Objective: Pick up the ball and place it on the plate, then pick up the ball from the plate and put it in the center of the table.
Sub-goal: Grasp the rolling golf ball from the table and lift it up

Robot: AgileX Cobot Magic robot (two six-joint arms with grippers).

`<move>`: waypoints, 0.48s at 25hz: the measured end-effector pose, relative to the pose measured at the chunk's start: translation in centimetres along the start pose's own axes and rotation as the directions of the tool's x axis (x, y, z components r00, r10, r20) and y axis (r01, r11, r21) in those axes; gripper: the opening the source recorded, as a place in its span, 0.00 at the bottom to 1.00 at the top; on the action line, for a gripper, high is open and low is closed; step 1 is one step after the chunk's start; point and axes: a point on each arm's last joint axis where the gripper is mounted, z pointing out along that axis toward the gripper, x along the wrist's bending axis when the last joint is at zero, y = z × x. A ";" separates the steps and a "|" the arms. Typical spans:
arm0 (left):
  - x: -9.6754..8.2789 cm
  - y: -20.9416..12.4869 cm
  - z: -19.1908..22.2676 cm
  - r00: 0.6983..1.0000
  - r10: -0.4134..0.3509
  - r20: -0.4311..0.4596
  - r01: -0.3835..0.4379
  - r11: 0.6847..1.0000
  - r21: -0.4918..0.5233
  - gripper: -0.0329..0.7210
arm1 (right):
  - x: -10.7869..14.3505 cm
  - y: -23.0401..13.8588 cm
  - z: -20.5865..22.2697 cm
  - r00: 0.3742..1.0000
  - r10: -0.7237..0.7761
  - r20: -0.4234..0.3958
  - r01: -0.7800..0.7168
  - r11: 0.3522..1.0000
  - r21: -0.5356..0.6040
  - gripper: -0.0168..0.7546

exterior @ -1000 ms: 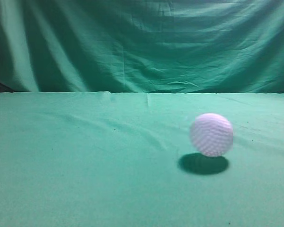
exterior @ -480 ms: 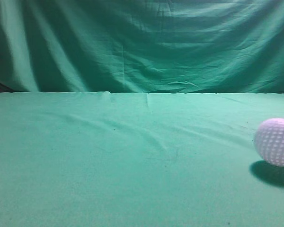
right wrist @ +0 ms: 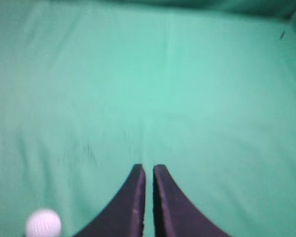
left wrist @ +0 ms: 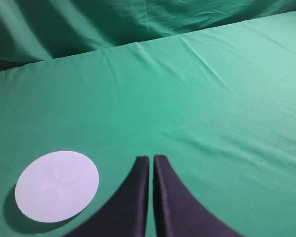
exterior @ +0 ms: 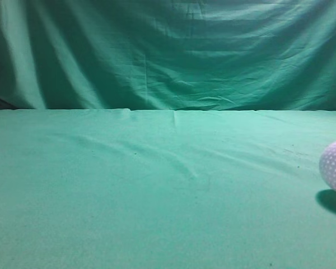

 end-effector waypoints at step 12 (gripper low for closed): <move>0.0 0.0 0.0 1.000 -0.001 0.000 0.001 1.000 -0.001 0.04 | 5.6 0.3 5.6 0.904 -0.231 -0.359 0.354 0.877 0.326 0.09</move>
